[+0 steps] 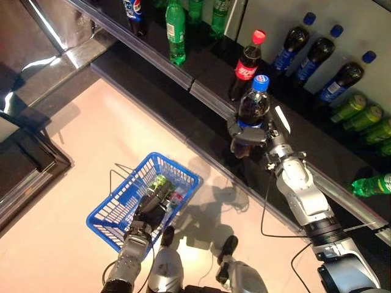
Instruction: Pick up the drink and place into the basket.
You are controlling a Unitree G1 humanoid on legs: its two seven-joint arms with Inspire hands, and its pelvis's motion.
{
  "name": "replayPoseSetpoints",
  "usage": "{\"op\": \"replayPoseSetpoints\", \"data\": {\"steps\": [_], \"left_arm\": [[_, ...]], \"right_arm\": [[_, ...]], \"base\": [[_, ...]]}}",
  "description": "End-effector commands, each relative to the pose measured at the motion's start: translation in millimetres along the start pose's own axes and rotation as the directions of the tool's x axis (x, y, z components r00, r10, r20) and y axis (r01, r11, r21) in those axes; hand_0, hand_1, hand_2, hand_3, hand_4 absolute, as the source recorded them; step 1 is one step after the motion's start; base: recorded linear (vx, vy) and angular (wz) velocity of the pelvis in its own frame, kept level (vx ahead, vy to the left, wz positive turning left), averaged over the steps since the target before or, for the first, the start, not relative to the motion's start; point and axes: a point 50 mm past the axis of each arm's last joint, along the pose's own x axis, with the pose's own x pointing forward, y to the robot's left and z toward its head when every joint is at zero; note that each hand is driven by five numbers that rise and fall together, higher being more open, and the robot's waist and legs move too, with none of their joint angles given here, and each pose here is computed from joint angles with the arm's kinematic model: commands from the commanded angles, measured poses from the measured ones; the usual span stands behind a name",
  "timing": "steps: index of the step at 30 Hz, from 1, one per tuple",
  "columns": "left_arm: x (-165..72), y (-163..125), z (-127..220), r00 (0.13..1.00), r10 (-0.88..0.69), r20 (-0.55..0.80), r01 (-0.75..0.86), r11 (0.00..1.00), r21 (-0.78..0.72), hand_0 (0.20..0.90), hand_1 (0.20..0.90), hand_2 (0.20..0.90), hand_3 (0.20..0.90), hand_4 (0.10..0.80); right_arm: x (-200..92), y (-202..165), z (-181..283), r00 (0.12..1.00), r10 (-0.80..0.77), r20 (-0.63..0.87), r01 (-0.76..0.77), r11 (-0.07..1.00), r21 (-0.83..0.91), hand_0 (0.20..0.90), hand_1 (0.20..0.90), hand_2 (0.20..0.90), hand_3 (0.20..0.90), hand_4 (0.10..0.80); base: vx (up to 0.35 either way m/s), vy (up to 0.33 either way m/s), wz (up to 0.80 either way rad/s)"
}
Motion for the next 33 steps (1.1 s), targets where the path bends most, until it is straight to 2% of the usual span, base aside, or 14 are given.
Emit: {"op": "replayPoseSetpoints", "data": {"steps": [1,9,13,17,33], "left_arm": [[2,-73,6,0.866,-0.499,0.042,0.498,0.867,0.025,0.3,0.3,0.3,0.2,0.1],[-3,-125,2,0.712,-0.699,-0.062,0.702,0.708,0.078,0.3,0.3,0.3,0.2,0.1],[-5,-141,2,0.653,-0.75,-0.1,0.757,0.645,0.105,0.3,0.3,0.3,0.2,0.1],[-12,-164,1,0.555,-0.815,-0.164,0.832,0.54,0.128,0.3,0.3,0.3,0.2,0.1],[-42,-199,-14,0.257,-0.917,-0.305,0.963,0.271,-0.004,0.3,0.3,0.3,0.2,0.1]], "right_arm": [[-1,19,32,0.973,0.094,0.21,-0.091,0.996,-0.025,0.3,0.3,0.3,0.2,0.1],[2,42,32,0.96,0.191,0.206,-0.176,0.98,-0.089,0.3,0.3,0.3,0.2,0.1],[2,50,32,0.954,0.225,0.2,-0.207,0.973,-0.106,0.3,0.3,0.3,0.2,0.1],[1,64,31,0.939,0.286,0.19,-0.262,0.955,-0.141,0.3,0.3,0.3,0.2,0.1],[-3,102,28,0.873,0.465,0.146,-0.417,0.868,-0.27,0.3,0.3,0.3,0.2,0.1]], "base": [[0.014,0.009,0.25],[0.018,-0.016,0.21],[0.02,-0.011,0.19],[0.035,-0.027,0.09],[0.041,-0.009,0.06]]}}
